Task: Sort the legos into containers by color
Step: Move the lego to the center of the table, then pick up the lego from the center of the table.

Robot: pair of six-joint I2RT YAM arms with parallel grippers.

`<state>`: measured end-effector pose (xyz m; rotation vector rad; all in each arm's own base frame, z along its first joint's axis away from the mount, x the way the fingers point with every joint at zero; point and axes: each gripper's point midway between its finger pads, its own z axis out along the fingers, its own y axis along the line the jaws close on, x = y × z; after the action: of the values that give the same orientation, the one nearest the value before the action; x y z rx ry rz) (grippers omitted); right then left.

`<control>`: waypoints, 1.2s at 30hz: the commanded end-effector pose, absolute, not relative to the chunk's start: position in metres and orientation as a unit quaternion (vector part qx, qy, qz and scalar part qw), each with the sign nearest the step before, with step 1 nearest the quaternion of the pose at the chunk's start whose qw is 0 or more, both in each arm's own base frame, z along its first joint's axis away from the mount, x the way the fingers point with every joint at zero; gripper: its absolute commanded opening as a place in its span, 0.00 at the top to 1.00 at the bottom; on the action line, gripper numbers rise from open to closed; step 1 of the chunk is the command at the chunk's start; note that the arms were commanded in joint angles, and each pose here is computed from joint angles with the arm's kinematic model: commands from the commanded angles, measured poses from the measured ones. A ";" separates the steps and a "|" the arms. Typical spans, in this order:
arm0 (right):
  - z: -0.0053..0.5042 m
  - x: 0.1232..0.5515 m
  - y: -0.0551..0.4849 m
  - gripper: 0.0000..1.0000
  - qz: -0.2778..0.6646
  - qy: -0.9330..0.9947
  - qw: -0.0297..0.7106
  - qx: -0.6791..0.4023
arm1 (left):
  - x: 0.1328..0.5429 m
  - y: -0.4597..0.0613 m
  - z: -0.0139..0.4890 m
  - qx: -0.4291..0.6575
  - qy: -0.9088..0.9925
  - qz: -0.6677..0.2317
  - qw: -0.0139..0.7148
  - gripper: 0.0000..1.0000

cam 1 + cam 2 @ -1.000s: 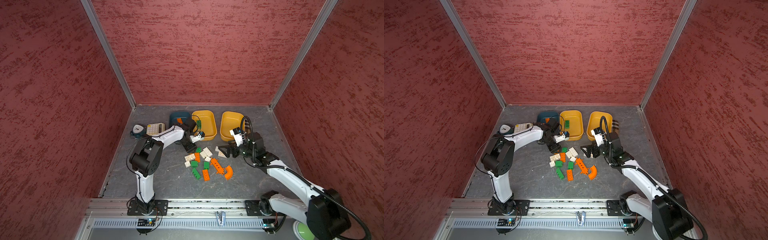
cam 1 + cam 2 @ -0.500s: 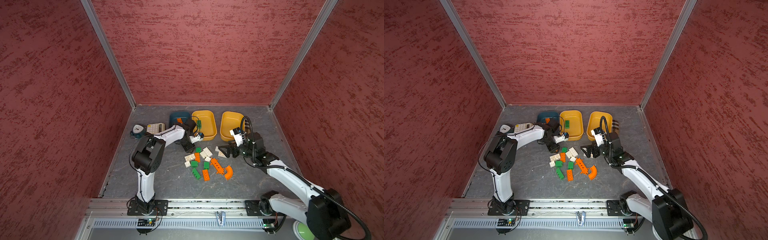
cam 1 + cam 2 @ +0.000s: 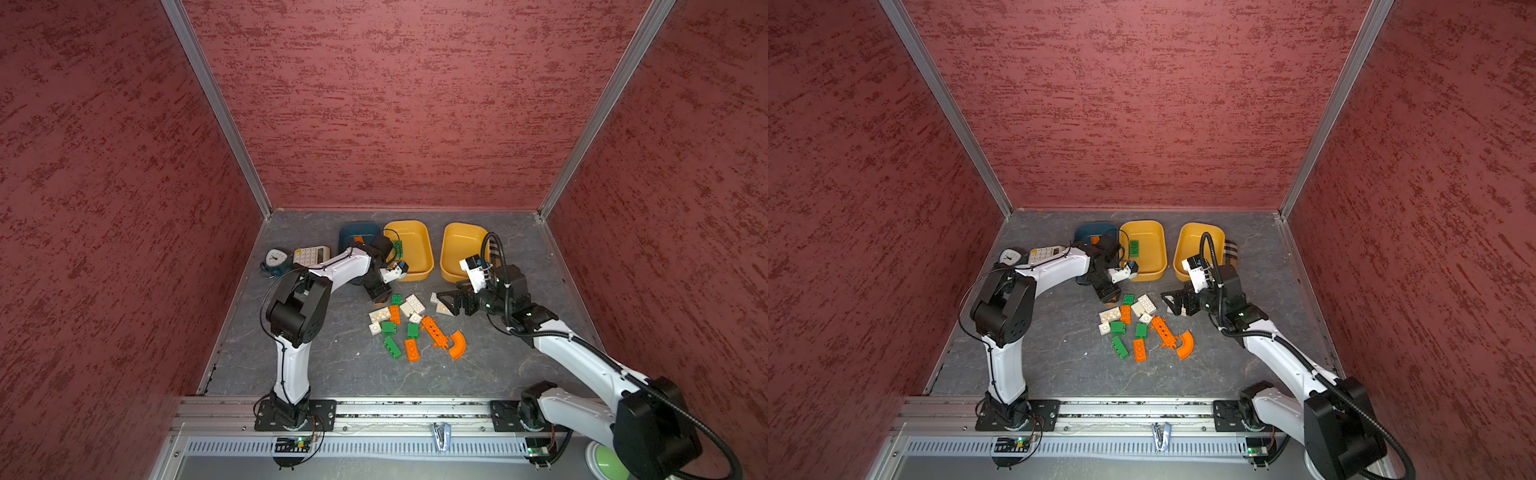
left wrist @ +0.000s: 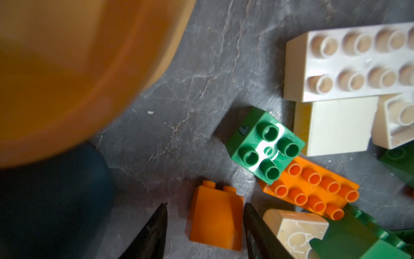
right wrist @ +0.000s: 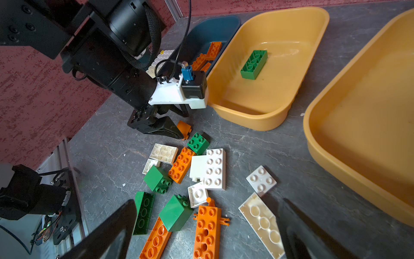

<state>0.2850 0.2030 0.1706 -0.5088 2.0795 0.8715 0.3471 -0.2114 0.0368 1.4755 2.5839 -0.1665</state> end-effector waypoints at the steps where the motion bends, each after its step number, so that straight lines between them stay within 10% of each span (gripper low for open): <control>1: 0.169 0.284 0.203 0.01 0.337 0.822 0.409 -0.209 | 0.338 -0.206 0.026 0.486 0.870 -0.066 0.043 0.46; 25: 0.179 0.283 0.206 0.01 0.349 0.813 0.415 -0.213 | 0.335 -0.216 0.080 0.449 0.885 -0.105 0.069 0.67; 36: 0.189 0.293 0.216 0.01 0.369 0.802 0.416 -0.217 | 0.427 -0.177 0.135 0.344 0.922 -0.090 0.154 0.67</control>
<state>0.2852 0.2064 0.1641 -0.5102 2.0980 0.8994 0.4074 -0.1969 0.1413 1.1075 2.5775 -0.2655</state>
